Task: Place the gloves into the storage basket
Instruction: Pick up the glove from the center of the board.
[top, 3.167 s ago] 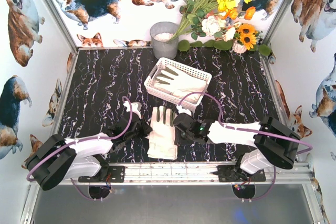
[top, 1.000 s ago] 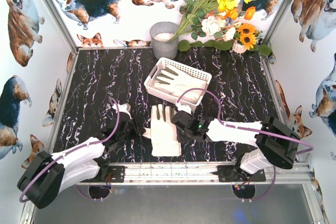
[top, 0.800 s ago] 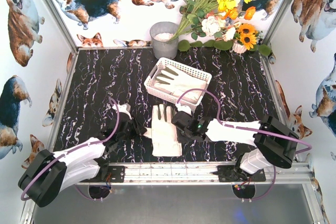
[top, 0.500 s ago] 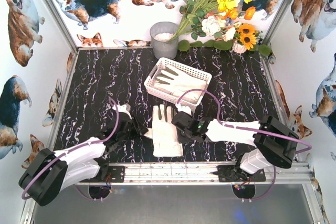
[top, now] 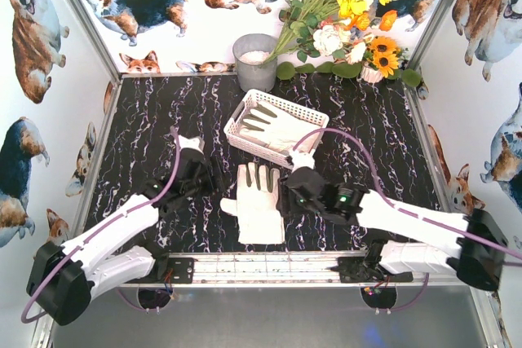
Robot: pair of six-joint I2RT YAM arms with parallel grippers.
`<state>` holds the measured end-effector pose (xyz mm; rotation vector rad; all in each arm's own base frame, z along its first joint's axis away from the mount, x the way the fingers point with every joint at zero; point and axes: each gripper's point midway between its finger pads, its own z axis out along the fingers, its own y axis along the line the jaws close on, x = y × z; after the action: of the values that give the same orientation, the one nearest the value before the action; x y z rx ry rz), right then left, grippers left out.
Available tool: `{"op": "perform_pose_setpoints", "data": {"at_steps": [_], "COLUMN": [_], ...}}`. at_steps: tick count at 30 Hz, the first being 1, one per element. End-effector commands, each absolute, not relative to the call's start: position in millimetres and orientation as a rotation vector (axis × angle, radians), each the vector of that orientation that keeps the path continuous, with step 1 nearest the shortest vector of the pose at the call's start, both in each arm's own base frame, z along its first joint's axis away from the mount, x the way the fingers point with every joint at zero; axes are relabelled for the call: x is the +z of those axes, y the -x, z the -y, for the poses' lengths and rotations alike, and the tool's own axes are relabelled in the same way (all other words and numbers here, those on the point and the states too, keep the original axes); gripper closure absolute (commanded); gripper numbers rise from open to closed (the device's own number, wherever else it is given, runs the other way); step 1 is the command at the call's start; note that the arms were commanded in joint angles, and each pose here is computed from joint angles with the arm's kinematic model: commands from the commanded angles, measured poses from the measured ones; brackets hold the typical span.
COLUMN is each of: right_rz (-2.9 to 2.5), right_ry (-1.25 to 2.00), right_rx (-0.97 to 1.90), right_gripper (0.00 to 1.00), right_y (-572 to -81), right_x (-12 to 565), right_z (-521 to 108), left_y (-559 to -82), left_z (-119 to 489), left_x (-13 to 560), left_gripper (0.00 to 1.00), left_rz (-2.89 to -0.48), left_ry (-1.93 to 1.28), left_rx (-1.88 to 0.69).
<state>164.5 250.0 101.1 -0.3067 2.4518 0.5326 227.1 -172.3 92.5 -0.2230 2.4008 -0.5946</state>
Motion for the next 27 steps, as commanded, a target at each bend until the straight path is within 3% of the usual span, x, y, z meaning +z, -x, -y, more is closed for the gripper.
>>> {"op": "perform_pose_setpoints", "data": {"at_steps": [1,9,17,27], "right_rz": [-2.367,-2.394,-2.403,-2.426], "right_ry": [0.268,0.119,-0.001,-0.051], "right_rx": [0.566,0.792,0.899,0.917], "right_gripper": [0.45,0.41,0.42,0.41], "right_y": [-172.0,-166.4,-166.5,-164.5], "right_x": [129.8,125.0,112.2,99.1], "right_z": [-235.2,-224.3,-228.7,-226.5], "left_y": [-225.1,-224.5,-237.9,-242.0], "left_z": [168.4,234.1,246.8,236.8], "left_x": [112.2,128.1,93.0,54.1], "left_gripper": [0.36,0.54,0.68,0.67], "left_rz": [-2.401,-2.351,-2.452,-2.512], "left_ry": [0.177,0.115,0.035,0.049], "left_rx": [-0.539,-0.887,-0.803,-0.678]}}
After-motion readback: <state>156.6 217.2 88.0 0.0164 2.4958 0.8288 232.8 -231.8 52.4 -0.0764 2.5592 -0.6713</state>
